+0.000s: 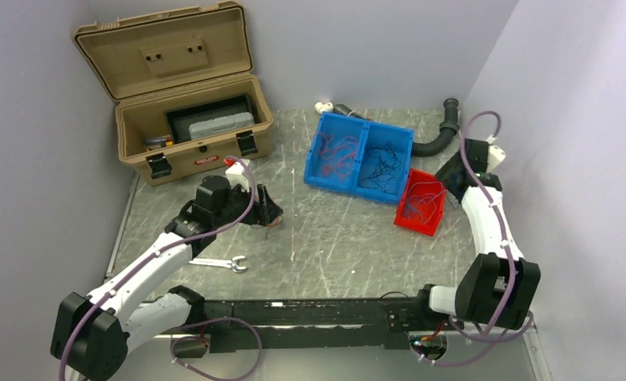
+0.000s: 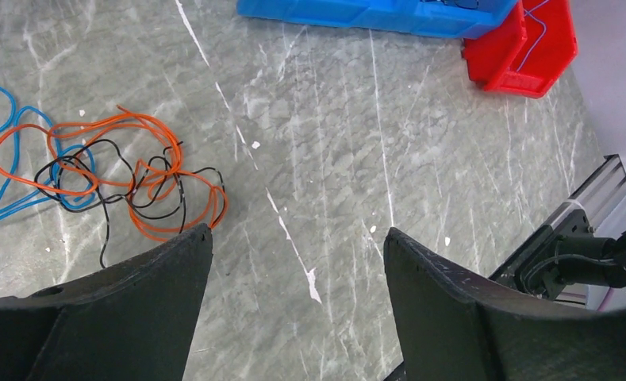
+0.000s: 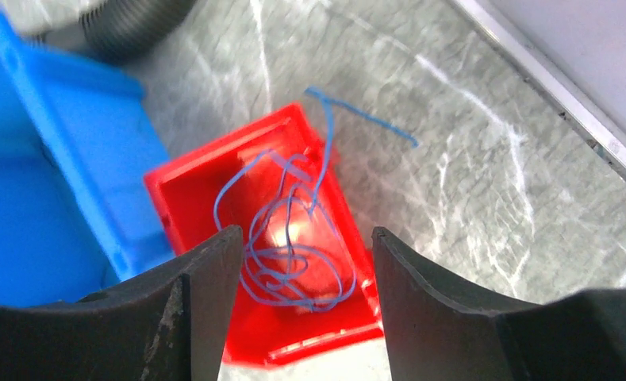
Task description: Untangle the cables
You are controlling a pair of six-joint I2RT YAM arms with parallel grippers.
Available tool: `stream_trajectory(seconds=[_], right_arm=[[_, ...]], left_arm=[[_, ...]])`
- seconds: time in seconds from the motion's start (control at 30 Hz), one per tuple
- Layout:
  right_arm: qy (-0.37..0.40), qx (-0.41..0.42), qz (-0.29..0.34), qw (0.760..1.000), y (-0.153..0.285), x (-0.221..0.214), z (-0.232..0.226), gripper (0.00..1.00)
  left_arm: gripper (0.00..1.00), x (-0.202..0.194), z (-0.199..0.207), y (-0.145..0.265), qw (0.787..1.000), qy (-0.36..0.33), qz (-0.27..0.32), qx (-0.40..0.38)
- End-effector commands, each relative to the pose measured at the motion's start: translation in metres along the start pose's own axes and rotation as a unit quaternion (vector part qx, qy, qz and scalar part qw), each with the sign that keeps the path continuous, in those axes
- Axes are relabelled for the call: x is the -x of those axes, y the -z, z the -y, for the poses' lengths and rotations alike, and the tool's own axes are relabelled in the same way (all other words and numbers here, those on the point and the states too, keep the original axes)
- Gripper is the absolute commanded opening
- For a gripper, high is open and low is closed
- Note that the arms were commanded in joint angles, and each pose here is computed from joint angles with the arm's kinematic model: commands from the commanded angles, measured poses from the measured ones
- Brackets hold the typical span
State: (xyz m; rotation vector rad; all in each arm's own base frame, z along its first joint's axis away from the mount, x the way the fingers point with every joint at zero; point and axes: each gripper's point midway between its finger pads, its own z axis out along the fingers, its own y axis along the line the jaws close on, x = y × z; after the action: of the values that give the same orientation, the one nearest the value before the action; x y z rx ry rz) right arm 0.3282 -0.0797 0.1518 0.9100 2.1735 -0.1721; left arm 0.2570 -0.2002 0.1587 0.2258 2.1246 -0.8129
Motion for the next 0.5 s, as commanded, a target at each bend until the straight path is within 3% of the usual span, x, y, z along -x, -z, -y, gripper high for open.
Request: stream_trajectory(seconds=[0.0,0.1,0.2,0.47], right_arm=[[-0.138,0.066,0.016,0.988,-0.014,0.032,0.001,0.63],[-0.190,0.086,0.025,0.978,-0.022,0.047,0.005,0.63],[-0.215,0.079,-0.006,0.973,-0.042,0.048,0.010,0.62],[-0.295,0.122,-0.045,0.947,-0.074,0.041,0.012,0.50]], left_arm=[[0.82,0.015,0.014,0.005,0.999,-0.002,0.032,-0.030],[0.82,0.013,0.013,0.005,0.999,0.000,0.035,-0.034],[0.82,0.011,0.014,0.004,0.999,0.000,0.033,-0.038],[0.82,0.009,0.015,0.006,0.999,-0.002,0.032,-0.040]])
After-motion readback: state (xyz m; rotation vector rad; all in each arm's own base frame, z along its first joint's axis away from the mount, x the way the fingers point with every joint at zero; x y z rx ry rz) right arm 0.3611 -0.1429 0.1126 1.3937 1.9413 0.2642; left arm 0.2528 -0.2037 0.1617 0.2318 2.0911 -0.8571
